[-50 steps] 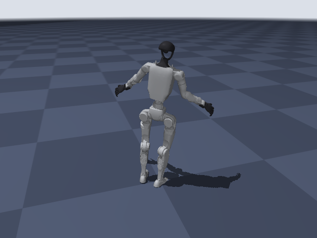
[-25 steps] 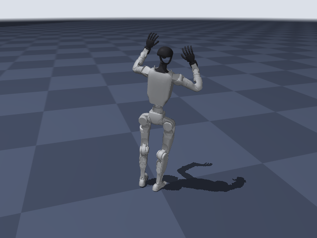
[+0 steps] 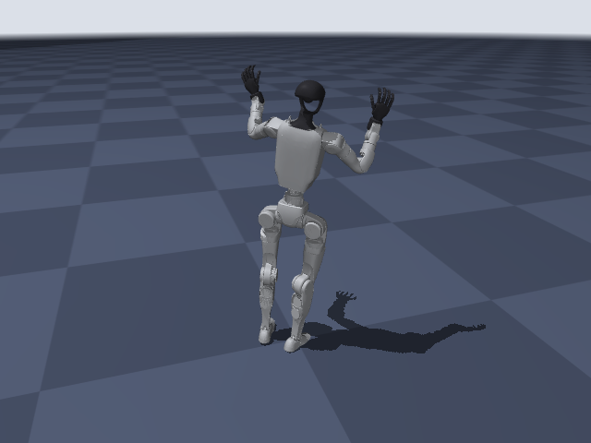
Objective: Upper body actions
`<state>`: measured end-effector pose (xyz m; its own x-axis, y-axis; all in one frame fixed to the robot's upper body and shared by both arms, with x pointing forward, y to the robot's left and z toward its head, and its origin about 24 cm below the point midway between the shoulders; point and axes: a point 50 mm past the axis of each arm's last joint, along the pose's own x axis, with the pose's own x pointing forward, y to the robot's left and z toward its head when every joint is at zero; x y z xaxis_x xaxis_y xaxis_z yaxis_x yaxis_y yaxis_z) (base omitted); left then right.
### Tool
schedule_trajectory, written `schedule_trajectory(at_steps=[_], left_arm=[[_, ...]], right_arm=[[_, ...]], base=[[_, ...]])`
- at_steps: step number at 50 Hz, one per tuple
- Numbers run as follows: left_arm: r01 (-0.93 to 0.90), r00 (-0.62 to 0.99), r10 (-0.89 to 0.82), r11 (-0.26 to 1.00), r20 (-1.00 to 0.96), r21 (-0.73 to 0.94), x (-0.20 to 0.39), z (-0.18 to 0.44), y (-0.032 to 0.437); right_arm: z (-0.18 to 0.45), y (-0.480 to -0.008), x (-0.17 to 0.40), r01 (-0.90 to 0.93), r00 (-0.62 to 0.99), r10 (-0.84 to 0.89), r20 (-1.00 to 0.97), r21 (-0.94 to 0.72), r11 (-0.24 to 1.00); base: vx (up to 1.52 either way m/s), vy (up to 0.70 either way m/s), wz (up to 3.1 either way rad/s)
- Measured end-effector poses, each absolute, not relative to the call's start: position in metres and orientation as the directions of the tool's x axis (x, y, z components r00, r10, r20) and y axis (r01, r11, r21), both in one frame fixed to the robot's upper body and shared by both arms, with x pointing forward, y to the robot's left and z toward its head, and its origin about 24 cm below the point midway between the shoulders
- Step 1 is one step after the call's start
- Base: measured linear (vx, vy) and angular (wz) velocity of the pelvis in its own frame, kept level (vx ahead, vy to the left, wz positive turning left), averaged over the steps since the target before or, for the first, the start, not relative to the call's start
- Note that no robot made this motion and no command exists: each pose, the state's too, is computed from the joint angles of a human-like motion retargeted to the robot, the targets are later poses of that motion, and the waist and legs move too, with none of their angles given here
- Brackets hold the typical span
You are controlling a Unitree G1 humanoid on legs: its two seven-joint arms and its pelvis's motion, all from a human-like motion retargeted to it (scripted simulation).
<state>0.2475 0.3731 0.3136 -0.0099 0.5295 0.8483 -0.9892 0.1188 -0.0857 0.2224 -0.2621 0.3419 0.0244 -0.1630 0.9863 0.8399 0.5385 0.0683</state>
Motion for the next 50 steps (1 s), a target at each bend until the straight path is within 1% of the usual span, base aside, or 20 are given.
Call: schedule_trajectory(at_steps=[3, 7, 10, 11, 13, 15, 19, 22, 23, 25, 27, 30, 32, 33, 35, 39, 42, 45, 48, 50], left_arm=[[-0.994, -0.021, 0.205, 0.098, 0.978, -0.042, 0.244, 0.346, 0.332], [-0.996, -0.039, -0.191, 0.088, 0.981, -0.023, 0.239, 0.370, 0.276], [-0.997, -0.038, -0.367, 0.081, 0.930, -0.008, 0.238, 0.376, 0.247], [-0.997, -0.037, -0.385, 0.073, 0.922, -0.009, 0.238, 0.377, 0.244], [-0.998, -0.046, -0.373, 0.063, 0.927, -0.025, 0.238, 0.378, 0.243], [-0.995, -0.077, -0.268, 0.075, 0.960, -0.059, 0.239, 0.374, 0.254], [-0.980, -0.103, 0.117, 0.156, 0.988, -0.121, 0.245, 0.355, 0.299], [-0.960, -0.092, 0.446, 0.197, 0.890, -0.198, 0.252, 0.331, 0.334], [-0.952, -0.076, 0.537, 0.212, 0.840, -0.221, 0.254, 0.323, 0.343], [-0.931, -0.041, 0.659, 0.247, 0.751, -0.267, 0.257, 0.308, 0.358], [-0.916, -0.036, 0.678, 0.271, 0.734, -0.296, 0.254, 0.302, 0.365], [-0.917, -0.065, 0.616, 0.273, 0.785, -0.290, 0.246, 0.302, 0.366], [-0.935, -0.053, 0.530, 0.272, 0.846, -0.229, 0.245, 0.308, 0.357], [-0.944, -0.045, 0.477, 0.268, 0.878, -0.194, 0.245, 0.313, 0.352], [-0.959, -0.041, 0.358, 0.250, 0.933, -0.137, 0.244, 0.323, 0.339], [-0.978, -0.024, 0.065, 0.205, 0.998, -0.036, 0.243, 0.345, 0.303], [-0.991, -0.017, -0.179, 0.131, 0.984, 0.007, 0.239, 0.358, 0.274], [-0.997, -0.061, -0.363, 0.069, 0.930, -0.039, 0.231, 0.366, 0.251], [-0.996, -0.087, -0.397, 0.062, 0.914, -0.068, 0.227, 0.368, 0.244], [-0.994, -0.100, -0.335, 0.081, 0.937, -0.077, 0.227, 0.367, 0.249]], right_arm=[[0.355, -0.232, 0.199, 0.866, -0.146, 0.062, 0.987, 0.098, 0.491], [0.358, -0.188, 0.171, 0.855, -0.365, 0.364, 0.857, 0.153, 0.496], [0.355, -0.170, 0.158, 0.847, -0.465, 0.480, 0.744, 0.217, 0.485], [0.355, -0.170, 0.156, 0.840, -0.480, 0.474, 0.738, 0.230, 0.491], [0.354, -0.174, 0.156, 0.833, -0.483, 0.441, 0.757, 0.242, 0.497], [0.355, -0.184, 0.161, 0.845, -0.435, 0.376, 0.818, 0.228, 0.483], [0.353, -0.221, 0.185, 0.909, -0.236, 0.173, 0.956, 0.154, 0.387], [0.344, -0.251, 0.205, 0.939, -0.088, -0.014, 0.996, 0.087, 0.332], [0.339, -0.260, 0.212, 0.942, -0.046, -0.078, 0.996, 0.069, 0.328], [0.329, -0.275, 0.227, 0.935, 0.030, -0.199, 0.980, 0.043, 0.352], [0.321, -0.282, 0.239, 0.904, 0.099, -0.291, 0.952, 0.036, 0.425], [0.316, -0.283, 0.249, 0.821, 0.192, -0.345, 0.919, 0.042, 0.569], [0.319, -0.276, 0.246, 0.780, 0.188, -0.311, 0.932, 0.051, 0.624], [0.322, -0.272, 0.242, 0.775, 0.162, -0.279, 0.947, 0.053, 0.630], [0.331, -0.259, 0.231, 0.797, 0.069, -0.187, 0.980, 0.058, 0.601], [0.350, -0.222, 0.202, 0.861, -0.163, 0.106, 0.981, 0.089, 0.501], [0.355, -0.191, 0.181, 0.870, -0.325, 0.327, 0.887, 0.145, 0.471], [0.355, -0.171, 0.161, 0.847, -0.458, 0.449, 0.767, 0.224, 0.481], [0.354, -0.173, 0.154, 0.833, -0.503, 0.441, 0.744, 0.281, 0.476], [0.352, -0.186, 0.157, 0.847, -0.475, 0.390, 0.789, 0.290, 0.446]], base=[[0.00, 0.00, 0.00], [0.00, 0.00, 0.00], [0.00, 0.00, 0.00], [0.00, 0.00, 0.00], [0.00, 0.00, 0.00], [0.00, 0.00, 0.00], [0.00, 0.00, 0.00], [0.00, 0.00, 0.00], [0.00, 0.00, 0.00], [0.00, 0.00, 0.00], [0.00, 0.00, 0.00], [0.00, 0.00, 0.00], [0.00, 0.00, 0.00], [0.00, 0.00, 0.00], [0.00, 0.00, 0.00], [0.00, 0.00, 0.00], [0.00, 0.00, 0.00], [0.00, 0.00, 0.00], [0.00, 0.00, 0.00], [0.00, 0.00, 0.00]])
